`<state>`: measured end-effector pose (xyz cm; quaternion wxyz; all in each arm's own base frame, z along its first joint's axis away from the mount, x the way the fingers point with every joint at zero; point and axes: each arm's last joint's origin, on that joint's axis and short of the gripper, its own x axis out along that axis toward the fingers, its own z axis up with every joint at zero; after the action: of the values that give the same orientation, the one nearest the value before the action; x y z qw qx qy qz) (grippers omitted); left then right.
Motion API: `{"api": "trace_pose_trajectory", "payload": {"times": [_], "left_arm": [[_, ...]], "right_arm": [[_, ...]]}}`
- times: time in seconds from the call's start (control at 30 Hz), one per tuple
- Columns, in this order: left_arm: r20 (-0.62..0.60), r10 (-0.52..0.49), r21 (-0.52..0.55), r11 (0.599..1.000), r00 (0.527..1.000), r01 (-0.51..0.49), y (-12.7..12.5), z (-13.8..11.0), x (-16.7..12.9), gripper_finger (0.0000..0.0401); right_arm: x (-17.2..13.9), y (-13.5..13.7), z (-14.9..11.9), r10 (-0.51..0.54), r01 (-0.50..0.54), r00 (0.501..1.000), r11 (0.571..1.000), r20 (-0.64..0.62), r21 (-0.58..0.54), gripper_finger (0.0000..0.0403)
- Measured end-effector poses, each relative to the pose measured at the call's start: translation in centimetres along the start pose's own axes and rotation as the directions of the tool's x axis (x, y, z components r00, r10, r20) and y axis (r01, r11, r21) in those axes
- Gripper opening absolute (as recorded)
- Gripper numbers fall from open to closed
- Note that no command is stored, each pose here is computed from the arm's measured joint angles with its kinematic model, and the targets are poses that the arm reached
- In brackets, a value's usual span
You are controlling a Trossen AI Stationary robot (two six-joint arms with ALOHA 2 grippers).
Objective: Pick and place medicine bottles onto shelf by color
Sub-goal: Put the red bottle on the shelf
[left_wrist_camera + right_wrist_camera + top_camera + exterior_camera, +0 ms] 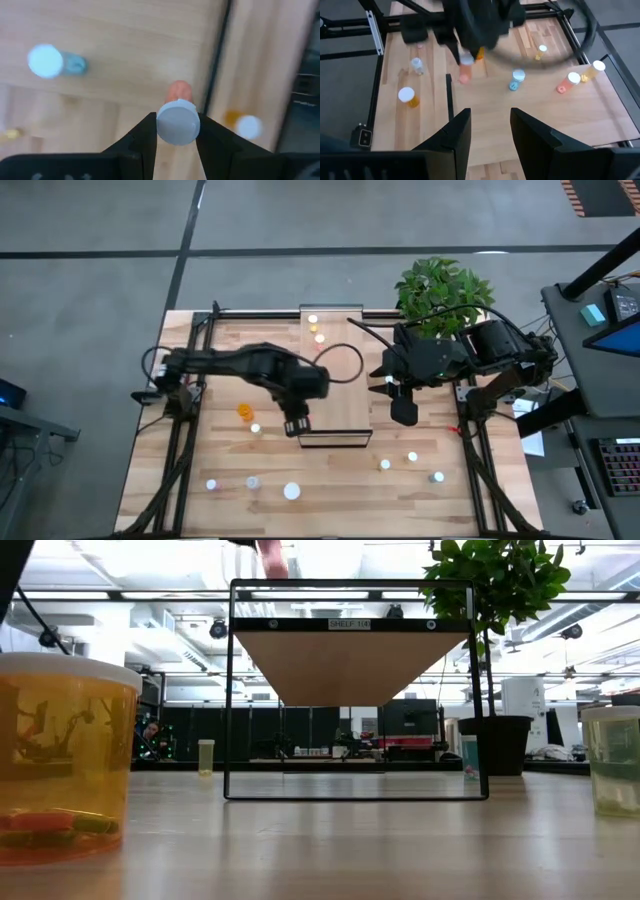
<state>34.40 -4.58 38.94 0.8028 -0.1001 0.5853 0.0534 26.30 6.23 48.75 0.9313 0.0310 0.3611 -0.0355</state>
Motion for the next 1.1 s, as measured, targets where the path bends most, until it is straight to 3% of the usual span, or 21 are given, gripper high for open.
{"api": "trace_pose_trajectory", "payload": {"times": [0.2, 0.47, 0.67, 1.1], "left_arm": [[-0.044, 0.079, 0.064, 0.995, 0.996, -0.076, 0.2, 1.2, 2.8, 0.0099], [-0.026, 0.176, 0.136, 0.976, 0.984, -0.171, 0.3, 1.5, 3.5, 0.0099], [-0.03, 0.179, 0.207, 0.964, 0.983, -0.17, 0.2, 1.5, 3.8, 0.0099], [-0.048, 0.15, 0.184, 0.973, 0.988, -0.139, 0.1, 1.5, 4.0, 0.0099]], "right_arm": [[0.0, 0.0, 0.0, 0.0, 0.0, 1.0, 1.0, 0.001, 0.006, 0.0128], [0.1, 0.0, 0.0, -0.001, 0.001, 1.0, 1.0, -0.002, 0.014, 0.0128], [0.1, 0.0, 0.0, -0.002, 0.002, 1.0, 1.0, -0.002, 0.016, 0.0128], [0.1, 0.0, 0.0, -0.005, 0.005, 1.0, 1.0, -0.001, 0.019, 0.0128]]}}
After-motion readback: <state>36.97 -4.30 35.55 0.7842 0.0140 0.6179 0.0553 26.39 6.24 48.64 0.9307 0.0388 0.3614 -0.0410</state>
